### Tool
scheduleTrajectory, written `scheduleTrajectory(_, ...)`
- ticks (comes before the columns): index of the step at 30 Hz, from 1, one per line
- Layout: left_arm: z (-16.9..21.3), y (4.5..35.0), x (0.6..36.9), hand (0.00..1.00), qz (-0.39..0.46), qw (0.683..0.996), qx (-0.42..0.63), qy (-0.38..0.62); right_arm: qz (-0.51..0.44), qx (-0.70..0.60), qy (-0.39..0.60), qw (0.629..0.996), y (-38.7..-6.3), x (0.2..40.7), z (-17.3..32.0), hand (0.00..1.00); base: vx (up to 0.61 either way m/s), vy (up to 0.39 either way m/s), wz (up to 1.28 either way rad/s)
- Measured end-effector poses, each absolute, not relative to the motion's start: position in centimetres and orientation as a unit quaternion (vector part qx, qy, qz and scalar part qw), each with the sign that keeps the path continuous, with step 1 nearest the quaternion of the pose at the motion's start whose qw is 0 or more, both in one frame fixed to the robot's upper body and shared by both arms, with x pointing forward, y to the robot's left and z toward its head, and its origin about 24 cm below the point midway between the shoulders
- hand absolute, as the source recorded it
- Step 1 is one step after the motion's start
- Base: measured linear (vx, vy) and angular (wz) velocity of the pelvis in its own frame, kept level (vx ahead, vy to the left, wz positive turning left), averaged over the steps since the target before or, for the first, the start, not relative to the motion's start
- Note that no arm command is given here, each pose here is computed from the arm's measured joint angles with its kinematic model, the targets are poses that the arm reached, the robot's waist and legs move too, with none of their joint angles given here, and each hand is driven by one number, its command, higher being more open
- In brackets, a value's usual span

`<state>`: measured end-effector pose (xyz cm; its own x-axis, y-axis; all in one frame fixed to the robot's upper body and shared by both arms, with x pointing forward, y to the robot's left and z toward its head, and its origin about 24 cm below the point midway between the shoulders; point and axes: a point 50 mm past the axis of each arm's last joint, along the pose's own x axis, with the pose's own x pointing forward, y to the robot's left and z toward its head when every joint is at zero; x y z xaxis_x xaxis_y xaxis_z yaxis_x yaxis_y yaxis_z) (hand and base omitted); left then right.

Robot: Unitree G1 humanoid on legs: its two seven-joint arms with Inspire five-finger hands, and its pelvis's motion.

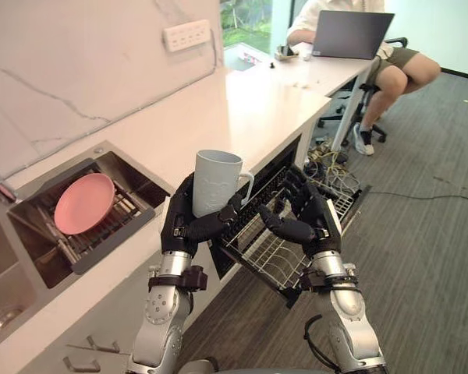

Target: Walk over to the sink, pick up the cup, carry it to the dishwasher, place the cup inside the dishwasher, then close the dishwasher door

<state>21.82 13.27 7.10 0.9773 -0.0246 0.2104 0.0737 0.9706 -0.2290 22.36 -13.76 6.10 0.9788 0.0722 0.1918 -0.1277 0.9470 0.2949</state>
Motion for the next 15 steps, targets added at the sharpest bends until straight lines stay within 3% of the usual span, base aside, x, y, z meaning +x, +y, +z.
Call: scheduleTrajectory(15,5.8,13.9,22.4,0.30,-0.002,0.990,-0.113,-0.079,0.126,0.233,-0.099,0.959,-11.4,21.4,7.0,0.90,-0.01,-0.009,-0.07)
